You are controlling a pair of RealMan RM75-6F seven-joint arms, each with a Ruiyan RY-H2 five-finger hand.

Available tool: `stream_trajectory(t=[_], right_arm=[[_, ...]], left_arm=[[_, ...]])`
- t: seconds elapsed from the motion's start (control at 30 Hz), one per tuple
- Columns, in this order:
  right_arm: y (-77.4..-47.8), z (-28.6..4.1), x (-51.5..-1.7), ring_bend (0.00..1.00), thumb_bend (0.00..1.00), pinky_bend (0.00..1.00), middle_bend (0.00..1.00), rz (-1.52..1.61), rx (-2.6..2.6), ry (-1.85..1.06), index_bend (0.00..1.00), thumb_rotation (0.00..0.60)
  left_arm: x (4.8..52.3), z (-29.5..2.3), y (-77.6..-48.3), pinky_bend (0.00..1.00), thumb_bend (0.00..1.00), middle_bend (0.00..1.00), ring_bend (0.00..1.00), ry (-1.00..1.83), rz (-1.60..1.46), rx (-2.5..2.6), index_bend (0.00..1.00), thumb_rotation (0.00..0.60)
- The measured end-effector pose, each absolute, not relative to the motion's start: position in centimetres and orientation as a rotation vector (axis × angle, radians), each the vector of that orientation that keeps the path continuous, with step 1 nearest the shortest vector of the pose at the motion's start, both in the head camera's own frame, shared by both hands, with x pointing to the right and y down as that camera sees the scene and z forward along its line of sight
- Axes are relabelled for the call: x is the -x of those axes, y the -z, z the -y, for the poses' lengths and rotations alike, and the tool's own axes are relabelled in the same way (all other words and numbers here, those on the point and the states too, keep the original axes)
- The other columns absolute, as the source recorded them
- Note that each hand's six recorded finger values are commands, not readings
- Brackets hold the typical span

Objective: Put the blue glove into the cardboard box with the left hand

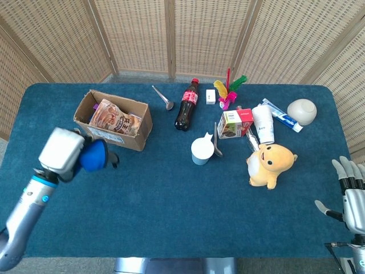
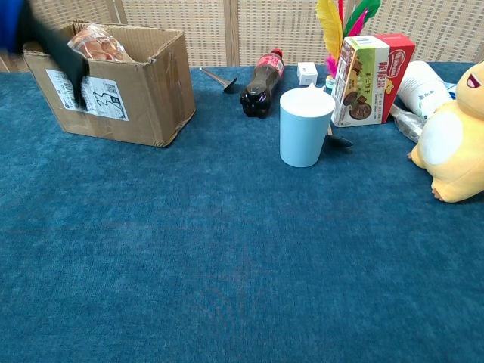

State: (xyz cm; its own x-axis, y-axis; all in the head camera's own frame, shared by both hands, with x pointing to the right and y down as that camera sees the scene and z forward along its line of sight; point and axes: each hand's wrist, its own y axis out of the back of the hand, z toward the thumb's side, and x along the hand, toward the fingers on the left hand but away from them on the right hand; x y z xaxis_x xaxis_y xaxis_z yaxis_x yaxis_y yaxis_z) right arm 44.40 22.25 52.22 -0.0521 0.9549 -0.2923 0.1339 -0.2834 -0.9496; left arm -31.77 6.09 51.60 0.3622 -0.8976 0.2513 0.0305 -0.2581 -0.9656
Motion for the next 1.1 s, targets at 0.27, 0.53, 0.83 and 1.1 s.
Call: stream_trajectory(t=[0.27, 0.53, 0.83, 1.1], right_arm=[[-52.4, -22.2, -44.4, 0.0, 0.0, 0.0, 0.0, 1.203, 1.487, -1.423, 0.0, 0.6], [-52.7, -22.2, -44.7, 0.0, 0.0, 0.0, 0.0, 1.202, 1.488, -1.437, 0.0, 0.6], [-53.1, -22.0, -44.9, 0.0, 0.0, 0.0, 0.0, 1.201, 1.488, -1.453, 0.0, 0.6], [-53.4, -21.9, -45.1, 0.0, 0.0, 0.0, 0.0, 1.199, 1.489, -1.463, 0.0, 0.6]], left_arm=[[31.7, -1.0, -49.3, 0.97, 0.31, 0.85, 0.72, 1.145, -0.892, 1.486, 0.74, 0.6], [31.3, 3.2, -50.8, 0.97, 0.31, 0.84, 0.72, 1.231, -0.914, 1.433, 0.75, 0.6], [30.1, 4.7, -55.3, 0.96, 0.31, 0.83, 0.71, 1.337, -0.882, 1.438, 0.74, 0.6], [29.4, 4.7, -58.0, 0.52, 0.27, 0.04, 0.04, 1.393, -0.855, 1.462, 0.24, 0.6]])
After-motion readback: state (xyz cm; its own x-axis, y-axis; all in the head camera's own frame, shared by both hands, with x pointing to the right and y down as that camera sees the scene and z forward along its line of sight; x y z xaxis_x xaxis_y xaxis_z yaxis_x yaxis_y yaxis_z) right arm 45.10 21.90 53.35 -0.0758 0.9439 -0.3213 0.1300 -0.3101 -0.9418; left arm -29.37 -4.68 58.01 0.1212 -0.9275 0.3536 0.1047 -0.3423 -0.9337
